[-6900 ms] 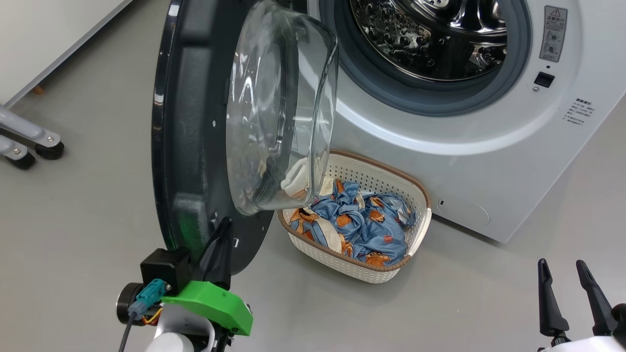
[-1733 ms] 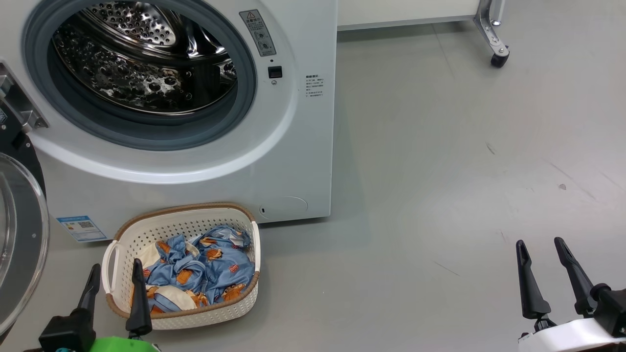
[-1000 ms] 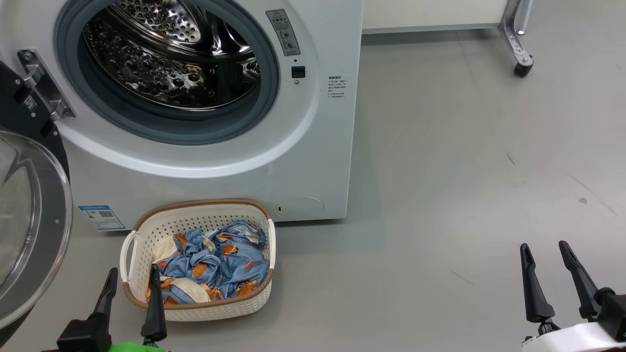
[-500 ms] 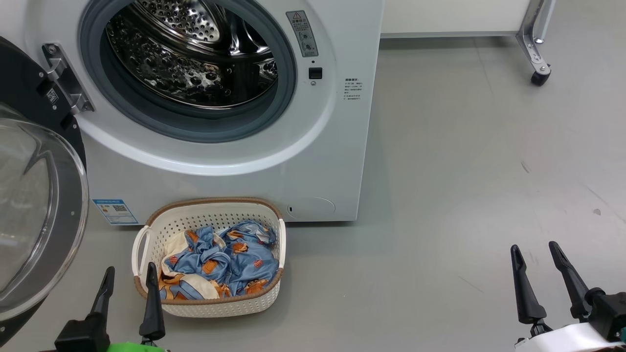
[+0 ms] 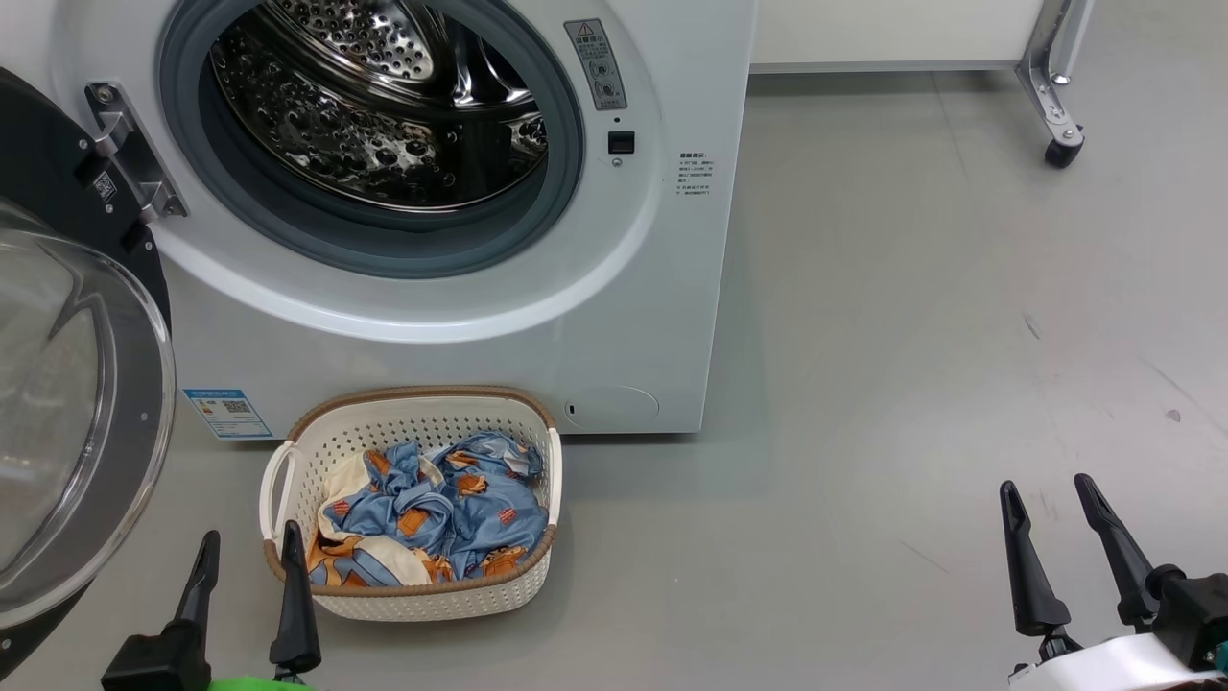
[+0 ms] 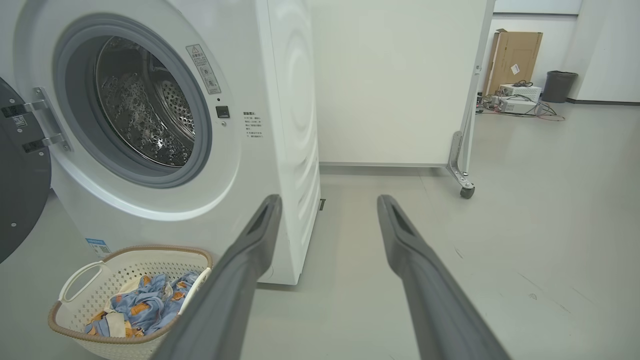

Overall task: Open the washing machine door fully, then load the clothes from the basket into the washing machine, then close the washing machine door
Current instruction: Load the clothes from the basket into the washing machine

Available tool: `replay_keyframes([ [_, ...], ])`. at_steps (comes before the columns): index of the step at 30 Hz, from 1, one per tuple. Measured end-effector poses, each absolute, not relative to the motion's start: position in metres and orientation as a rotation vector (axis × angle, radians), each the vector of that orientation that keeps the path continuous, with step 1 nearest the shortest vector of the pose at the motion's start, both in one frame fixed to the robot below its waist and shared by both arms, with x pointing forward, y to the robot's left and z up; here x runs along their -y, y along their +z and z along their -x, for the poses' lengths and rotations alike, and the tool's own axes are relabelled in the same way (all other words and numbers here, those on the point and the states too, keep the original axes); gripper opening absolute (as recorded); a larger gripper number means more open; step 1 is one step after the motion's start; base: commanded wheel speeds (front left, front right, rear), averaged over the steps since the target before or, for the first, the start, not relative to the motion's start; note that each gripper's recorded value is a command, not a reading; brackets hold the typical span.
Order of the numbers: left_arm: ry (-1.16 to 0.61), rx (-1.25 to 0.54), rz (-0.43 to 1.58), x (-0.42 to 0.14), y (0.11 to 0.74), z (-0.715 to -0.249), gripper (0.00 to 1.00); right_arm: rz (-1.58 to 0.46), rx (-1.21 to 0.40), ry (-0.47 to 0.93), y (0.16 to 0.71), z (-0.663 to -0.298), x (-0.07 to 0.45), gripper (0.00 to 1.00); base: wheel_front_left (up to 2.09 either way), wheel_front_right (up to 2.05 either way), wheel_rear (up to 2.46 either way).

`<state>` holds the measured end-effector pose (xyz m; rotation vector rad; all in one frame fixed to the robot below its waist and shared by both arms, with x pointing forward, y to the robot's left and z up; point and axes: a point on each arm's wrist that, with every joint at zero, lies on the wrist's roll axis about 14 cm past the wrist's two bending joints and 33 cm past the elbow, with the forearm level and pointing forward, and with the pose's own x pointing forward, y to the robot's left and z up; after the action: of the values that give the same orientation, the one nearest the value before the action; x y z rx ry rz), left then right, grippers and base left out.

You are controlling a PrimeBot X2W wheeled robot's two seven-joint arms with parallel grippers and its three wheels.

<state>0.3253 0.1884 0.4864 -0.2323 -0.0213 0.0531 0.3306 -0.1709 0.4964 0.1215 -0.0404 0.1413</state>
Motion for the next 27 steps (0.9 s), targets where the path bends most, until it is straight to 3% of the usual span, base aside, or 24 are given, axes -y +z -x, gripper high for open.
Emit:
replay_keyframes([
  [14, 0.052, 0.002, 0.231, -0.1857, 0.4810, -0.3242, 1.00, -0.118, 0.034, 0.142, 0.4945, -0.3313, 0.1716, 1.00, 0.03, -0.12, 0.09],
  [27, 0.052, -0.013, 0.231, -0.1849, 0.4768, -0.3250, 1.00, -0.118, 0.020, 0.142, 0.4905, -0.3328, 0.1717, 1.00, 0.24, -0.88, 0.64],
])
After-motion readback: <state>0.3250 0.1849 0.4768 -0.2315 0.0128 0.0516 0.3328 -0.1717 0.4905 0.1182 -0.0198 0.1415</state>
